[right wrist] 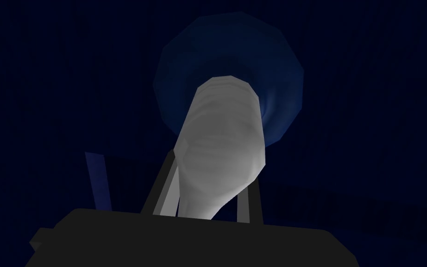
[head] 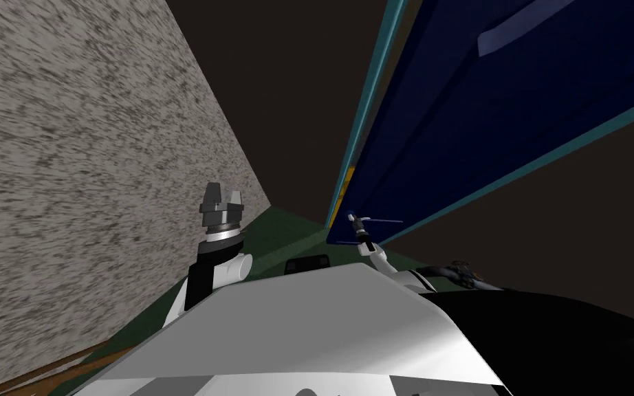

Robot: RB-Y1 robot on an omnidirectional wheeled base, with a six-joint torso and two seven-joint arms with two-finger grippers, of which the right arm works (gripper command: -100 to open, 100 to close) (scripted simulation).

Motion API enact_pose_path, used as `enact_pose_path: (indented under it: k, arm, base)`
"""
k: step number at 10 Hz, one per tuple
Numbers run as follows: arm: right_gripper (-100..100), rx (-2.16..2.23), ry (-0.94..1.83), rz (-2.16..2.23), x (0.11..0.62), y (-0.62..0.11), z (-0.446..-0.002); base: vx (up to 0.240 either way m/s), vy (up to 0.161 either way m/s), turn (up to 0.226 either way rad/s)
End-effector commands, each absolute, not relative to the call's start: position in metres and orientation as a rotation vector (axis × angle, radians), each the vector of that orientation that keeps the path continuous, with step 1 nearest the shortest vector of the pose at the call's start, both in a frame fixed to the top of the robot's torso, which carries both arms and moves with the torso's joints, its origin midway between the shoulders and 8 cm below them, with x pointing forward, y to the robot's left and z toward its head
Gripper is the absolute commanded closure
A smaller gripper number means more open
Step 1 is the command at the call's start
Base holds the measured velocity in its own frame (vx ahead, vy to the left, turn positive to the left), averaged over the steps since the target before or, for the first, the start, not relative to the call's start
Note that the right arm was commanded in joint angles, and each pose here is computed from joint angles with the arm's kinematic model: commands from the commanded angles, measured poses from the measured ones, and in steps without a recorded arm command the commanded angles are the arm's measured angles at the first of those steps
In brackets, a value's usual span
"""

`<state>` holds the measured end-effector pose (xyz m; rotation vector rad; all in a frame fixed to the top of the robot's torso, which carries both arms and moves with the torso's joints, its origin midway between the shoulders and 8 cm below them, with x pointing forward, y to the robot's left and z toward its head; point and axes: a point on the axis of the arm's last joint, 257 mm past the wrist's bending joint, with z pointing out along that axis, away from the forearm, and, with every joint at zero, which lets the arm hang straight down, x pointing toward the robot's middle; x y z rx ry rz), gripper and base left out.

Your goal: Pull the door open

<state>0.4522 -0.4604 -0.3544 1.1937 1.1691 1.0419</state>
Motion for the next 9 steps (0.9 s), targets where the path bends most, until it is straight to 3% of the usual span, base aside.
enact_pose_path:
  k: [1,9]
  arm:
    - [100,1.178,1.192,1.067,0.447,-0.455,-0.355]
    - [100,1.118,1.276,1.156,0.415,-0.447,-0.355]
  base:
    - [-0.299,-0.094,0.124]
    - [-0.215,-0.073,0.111]
